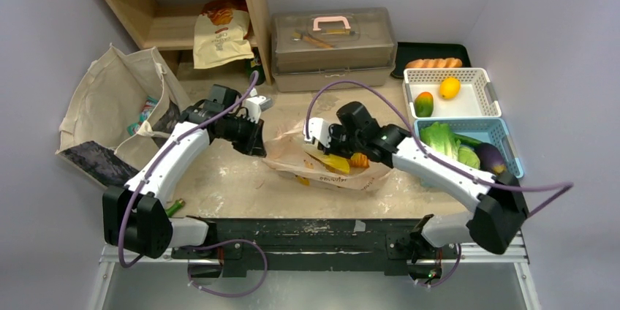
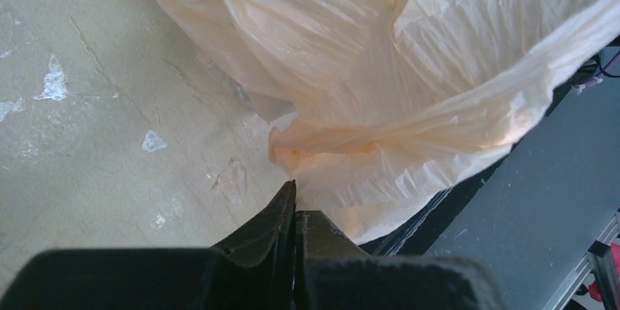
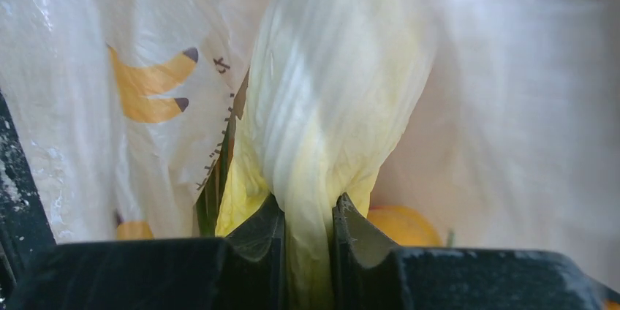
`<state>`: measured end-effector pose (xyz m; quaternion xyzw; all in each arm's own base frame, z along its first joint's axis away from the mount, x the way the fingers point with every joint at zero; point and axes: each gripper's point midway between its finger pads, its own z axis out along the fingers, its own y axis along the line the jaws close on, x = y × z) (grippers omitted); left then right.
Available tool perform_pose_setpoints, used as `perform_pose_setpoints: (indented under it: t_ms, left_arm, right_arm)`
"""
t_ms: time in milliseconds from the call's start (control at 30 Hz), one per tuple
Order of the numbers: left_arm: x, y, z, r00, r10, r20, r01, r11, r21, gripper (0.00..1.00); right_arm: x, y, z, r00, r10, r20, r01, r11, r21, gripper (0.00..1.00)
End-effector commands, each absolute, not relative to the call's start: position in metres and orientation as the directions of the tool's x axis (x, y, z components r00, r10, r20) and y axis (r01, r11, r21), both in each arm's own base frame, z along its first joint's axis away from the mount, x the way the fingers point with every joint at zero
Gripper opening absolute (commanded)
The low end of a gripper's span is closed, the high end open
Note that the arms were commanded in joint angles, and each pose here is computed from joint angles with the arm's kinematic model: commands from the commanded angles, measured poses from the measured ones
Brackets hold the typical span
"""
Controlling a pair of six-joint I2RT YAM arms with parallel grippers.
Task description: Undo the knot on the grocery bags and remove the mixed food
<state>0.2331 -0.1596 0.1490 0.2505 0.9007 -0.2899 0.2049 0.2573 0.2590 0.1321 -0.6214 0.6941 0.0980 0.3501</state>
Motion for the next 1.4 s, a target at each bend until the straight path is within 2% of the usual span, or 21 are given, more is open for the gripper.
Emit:
perform_pose_setpoints:
  t_ms: [0,167,400,567,667,700,833,933,1033,1100,1200,1367]
  left_arm:
    - [0.248,-0.164,0.158,-0.808,0.274,-0.521,0.533,0.718,-0.448,0.0]
    - [0.26,-0.166,0.156,-0.855,0.204,-0.476,0.456,0.735,-0.503,0.0]
    - [0.274,-0.179,0.161,-0.884,0.162,-0.438,0.414,0.706,-0.575,0.0]
    - [0.277,-0.182,0.155,-0.896,0.157,-0.416,0.397,0.704,-0.589,0.0]
    - [0.278,-0.182,0.154,-0.9,0.154,-0.407,0.389,0.705,-0.593,0.0]
    - [0.278,-0.181,0.155,-0.899,0.154,-0.41,0.39,0.707,-0.589,0.0]
    - [0.275,-0.18,0.154,-0.898,0.155,-0.412,0.391,0.711,-0.584,0.0]
    - [0.273,-0.178,0.154,-0.894,0.158,-0.419,0.397,0.712,-0.579,0.0]
    - [0.27,-0.178,0.152,-0.896,0.162,-0.413,0.397,0.711,-0.581,0.0]
    - [0.27,-0.179,0.151,-0.898,0.163,-0.408,0.395,0.706,-0.587,0.0]
    - [0.271,-0.18,0.151,-0.899,0.162,-0.407,0.395,0.702,-0.593,0.0]
    - [0.274,-0.182,0.153,-0.895,0.152,-0.418,0.397,0.699,-0.595,0.0]
  right_arm:
    - [0.251,0.256,0.201,0.101,-0.716,-0.69,-0.902,0.227,-0.367,0.0]
    - [0.219,0.246,0.219,0.168,-0.663,-0.73,-0.919,0.163,-0.36,0.0]
    - [0.195,0.282,0.292,0.296,-0.425,-0.856,-0.928,0.083,-0.362,0.0]
    - [0.186,0.317,0.301,0.349,-0.38,-0.857,-0.933,-0.058,-0.354,0.0]
    - [0.196,0.327,0.314,0.384,-0.361,-0.85,-0.918,-0.051,-0.393,0.0]
    - [0.199,0.331,0.325,0.393,-0.337,-0.856,-0.912,-0.029,-0.408,0.0]
    - [0.223,0.331,0.393,0.338,-0.213,-0.917,-0.903,0.2,-0.379,0.0]
    - [0.249,0.309,0.46,0.236,-0.085,-0.968,-0.886,0.391,-0.251,0.0]
    - [0.307,0.266,0.501,0.08,0.019,-0.997,-0.813,0.58,-0.054,0.0]
    - [0.341,0.231,0.505,0.031,-0.019,-0.999,-0.721,0.692,-0.036,0.0]
    - [0.373,0.168,0.487,-0.045,-0.139,-0.989,-0.523,0.847,-0.095,0.0]
    - [0.368,0.061,0.435,-0.293,-0.232,-0.928,-0.231,0.959,-0.167,0.0]
